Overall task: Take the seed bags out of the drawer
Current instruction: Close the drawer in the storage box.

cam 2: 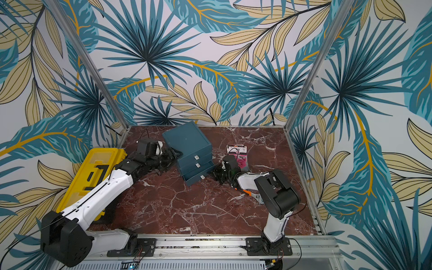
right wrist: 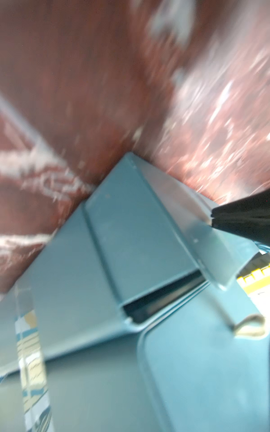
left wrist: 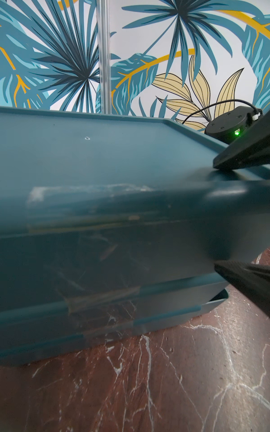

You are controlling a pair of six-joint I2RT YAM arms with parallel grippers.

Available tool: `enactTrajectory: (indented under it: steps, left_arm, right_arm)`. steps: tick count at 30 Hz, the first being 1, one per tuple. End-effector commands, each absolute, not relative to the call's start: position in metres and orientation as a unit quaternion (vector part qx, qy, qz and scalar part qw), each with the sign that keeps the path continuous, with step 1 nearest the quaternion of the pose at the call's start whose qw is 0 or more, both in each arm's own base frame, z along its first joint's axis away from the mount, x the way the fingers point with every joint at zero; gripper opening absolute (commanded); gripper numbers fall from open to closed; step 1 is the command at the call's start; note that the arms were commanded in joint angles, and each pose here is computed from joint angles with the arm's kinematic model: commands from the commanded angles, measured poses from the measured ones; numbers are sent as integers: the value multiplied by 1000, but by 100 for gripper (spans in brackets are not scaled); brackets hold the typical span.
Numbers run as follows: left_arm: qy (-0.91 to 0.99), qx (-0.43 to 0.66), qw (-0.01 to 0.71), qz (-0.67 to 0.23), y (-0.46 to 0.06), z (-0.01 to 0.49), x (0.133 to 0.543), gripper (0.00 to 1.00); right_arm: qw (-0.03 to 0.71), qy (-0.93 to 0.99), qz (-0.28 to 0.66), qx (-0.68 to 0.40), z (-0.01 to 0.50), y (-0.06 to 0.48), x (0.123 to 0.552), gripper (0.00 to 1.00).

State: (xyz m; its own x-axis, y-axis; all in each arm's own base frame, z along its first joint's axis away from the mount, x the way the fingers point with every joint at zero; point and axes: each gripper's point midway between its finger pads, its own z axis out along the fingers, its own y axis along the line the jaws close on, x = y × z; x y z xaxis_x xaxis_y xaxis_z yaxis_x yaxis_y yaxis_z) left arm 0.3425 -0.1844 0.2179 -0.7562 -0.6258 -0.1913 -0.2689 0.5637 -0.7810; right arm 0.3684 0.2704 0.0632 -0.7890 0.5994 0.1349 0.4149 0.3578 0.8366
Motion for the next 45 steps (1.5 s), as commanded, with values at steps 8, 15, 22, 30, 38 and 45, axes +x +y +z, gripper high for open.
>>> enactTrajectory:
  steps: [8, 15, 22, 30, 38, 45]
  left_arm:
    - [882, -268, 182, -343, -177, 182, 316, 65]
    - [882, -267, 183, -344, -176, 184, 313, 65]
    - [882, -265, 182, -346, -176, 185, 310, 66]
    - [882, -263, 184, -346, -175, 187, 307, 66]
    - [878, -262, 214, -339, -165, 206, 306, 70]
    - [873, -253, 268, -321, -144, 250, 295, 77]
  right_arm:
    - [91, 790, 495, 351, 49, 291, 391, 0]
    - [101, 769, 515, 366, 51, 300, 403, 0]
    - [107, 750, 530, 381, 54, 308, 411, 0]
    - [108, 753, 526, 381, 58, 306, 404, 0]
    - [114, 815, 457, 338, 66, 276, 359, 0]
    - [167, 898, 337, 227, 105, 224, 315, 9]
